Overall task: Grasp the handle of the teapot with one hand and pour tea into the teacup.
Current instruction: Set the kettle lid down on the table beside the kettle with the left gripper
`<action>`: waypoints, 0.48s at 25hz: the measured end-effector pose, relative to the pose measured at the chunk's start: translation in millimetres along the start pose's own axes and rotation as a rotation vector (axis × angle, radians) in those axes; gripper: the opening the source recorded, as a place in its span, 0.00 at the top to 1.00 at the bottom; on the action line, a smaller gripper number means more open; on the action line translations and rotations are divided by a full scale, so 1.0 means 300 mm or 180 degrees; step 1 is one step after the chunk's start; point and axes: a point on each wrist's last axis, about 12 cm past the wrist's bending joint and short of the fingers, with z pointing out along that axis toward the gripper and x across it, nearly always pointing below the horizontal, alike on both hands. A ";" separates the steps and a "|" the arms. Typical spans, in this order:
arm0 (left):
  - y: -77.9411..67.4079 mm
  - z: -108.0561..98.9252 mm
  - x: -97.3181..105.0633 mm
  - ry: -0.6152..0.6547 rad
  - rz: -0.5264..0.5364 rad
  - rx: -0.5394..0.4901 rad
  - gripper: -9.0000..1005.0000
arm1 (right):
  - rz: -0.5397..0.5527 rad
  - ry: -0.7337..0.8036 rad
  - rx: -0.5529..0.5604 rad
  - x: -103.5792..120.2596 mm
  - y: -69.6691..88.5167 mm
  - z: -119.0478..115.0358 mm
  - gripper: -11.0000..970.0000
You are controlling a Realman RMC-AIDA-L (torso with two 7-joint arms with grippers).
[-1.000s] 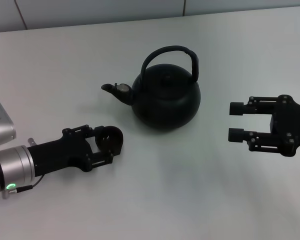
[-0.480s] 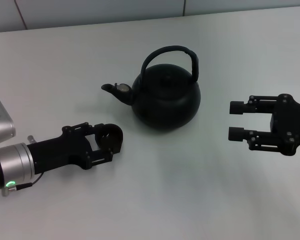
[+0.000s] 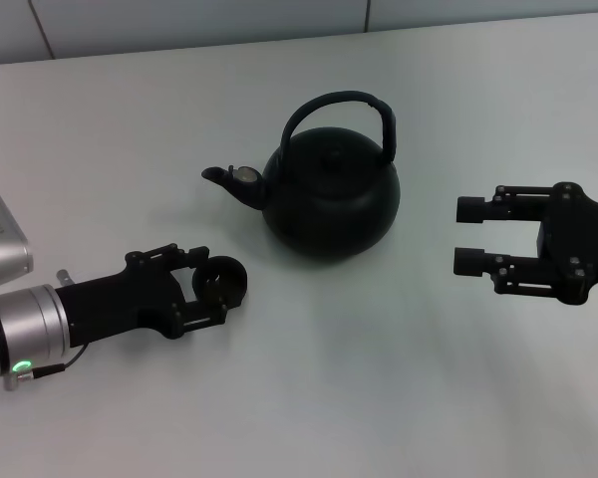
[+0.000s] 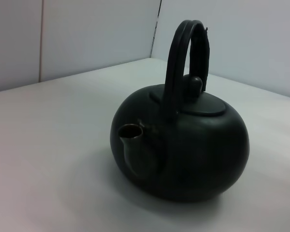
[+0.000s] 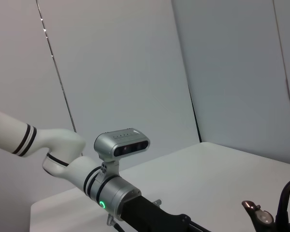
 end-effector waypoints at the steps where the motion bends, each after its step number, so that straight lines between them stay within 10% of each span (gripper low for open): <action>1: 0.001 -0.001 -0.001 -0.0011 -0.0004 -0.0005 0.23 | 0.0000 0.0000 0.0001 0.000 0.000 0.000 0.39; 12: 0.007 -0.016 -0.010 -0.0051 -0.0019 -0.0011 0.21 | 0.0000 0.0002 0.0010 0.000 -0.001 0.000 0.39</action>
